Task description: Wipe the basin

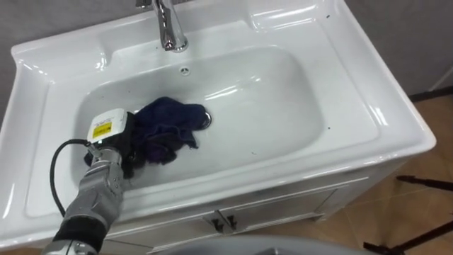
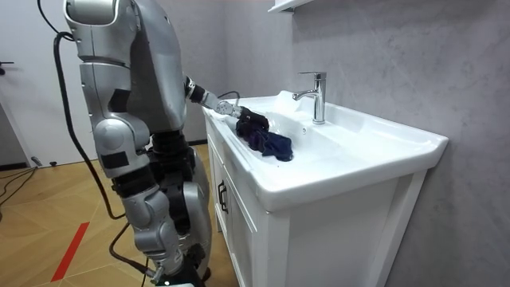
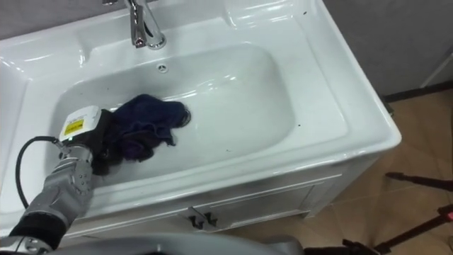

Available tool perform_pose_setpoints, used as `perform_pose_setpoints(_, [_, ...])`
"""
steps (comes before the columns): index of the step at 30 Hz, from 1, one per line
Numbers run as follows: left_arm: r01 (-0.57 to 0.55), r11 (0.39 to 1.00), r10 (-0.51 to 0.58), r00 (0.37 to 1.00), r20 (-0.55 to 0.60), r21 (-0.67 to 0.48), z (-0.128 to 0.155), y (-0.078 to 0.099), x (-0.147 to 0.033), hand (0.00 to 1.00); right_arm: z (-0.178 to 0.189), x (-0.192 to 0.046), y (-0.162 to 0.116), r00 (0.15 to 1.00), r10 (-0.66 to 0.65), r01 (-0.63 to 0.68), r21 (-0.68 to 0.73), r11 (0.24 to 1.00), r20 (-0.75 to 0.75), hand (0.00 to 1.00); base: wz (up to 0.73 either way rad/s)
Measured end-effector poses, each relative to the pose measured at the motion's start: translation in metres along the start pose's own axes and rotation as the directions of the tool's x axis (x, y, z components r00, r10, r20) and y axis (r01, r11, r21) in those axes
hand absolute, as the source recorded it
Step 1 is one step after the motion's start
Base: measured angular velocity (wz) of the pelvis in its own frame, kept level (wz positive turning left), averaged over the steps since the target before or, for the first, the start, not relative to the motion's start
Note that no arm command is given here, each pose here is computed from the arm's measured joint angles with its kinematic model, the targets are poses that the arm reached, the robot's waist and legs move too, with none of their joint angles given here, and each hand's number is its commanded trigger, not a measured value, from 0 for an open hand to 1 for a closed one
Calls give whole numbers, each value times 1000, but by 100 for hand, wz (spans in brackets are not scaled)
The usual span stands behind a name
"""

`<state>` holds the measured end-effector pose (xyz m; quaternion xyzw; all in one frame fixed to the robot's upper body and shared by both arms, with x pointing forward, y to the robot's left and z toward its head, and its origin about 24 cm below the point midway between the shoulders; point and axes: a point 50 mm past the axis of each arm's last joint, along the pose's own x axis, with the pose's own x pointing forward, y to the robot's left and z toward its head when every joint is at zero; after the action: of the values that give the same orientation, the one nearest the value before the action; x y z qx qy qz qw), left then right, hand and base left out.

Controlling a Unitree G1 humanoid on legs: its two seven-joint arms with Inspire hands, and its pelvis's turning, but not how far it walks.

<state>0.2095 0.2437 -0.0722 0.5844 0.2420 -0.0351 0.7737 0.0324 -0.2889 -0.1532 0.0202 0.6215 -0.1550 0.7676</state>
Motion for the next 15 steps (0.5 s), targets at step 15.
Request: perform_pose_setpoints(15, [-428,885,457,873,169,-183,42,82,-8,100,-9,2,17,1000,12,-12,66,998,11,0,9])
